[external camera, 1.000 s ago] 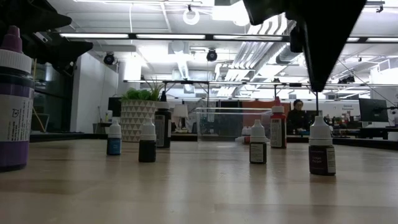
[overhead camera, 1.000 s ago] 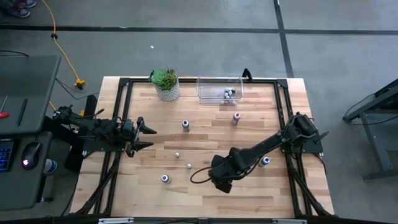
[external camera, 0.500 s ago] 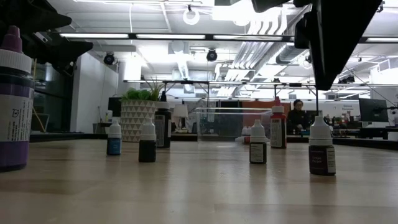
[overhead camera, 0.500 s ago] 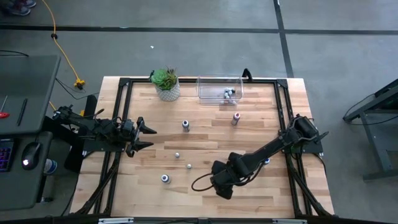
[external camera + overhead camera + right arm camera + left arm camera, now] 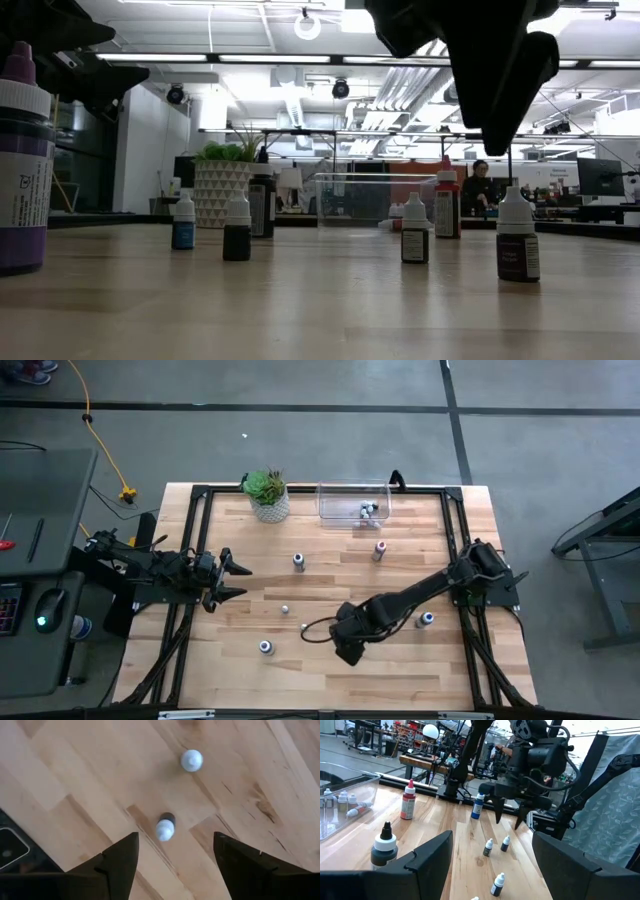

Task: Pick & Place food coloring
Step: Put the small purple food coloring bottle into the bin

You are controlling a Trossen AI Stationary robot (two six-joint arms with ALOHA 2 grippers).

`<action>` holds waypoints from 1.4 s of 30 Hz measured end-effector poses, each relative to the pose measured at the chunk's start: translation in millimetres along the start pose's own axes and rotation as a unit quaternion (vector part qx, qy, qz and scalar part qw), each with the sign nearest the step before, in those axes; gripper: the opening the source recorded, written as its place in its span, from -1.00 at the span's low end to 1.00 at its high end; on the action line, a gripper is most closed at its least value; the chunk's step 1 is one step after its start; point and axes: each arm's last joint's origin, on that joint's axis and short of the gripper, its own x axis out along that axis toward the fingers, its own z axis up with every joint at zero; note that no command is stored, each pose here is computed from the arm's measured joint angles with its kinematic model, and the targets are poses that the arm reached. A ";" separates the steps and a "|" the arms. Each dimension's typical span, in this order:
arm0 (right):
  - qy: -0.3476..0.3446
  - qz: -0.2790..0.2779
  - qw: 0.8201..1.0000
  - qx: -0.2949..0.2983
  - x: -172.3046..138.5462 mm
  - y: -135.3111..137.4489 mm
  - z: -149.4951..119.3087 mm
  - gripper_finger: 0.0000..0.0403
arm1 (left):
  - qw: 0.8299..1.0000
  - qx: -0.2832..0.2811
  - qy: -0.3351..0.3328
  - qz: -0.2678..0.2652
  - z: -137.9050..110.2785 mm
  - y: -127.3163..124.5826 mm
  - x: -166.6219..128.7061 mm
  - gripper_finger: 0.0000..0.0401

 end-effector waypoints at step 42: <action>0.053 -0.018 0.998 -0.011 48.7 8.6 -2.0 -0.39 | 1.000 0.000 0.000 0.000 0.0 0.0 0.0 0.35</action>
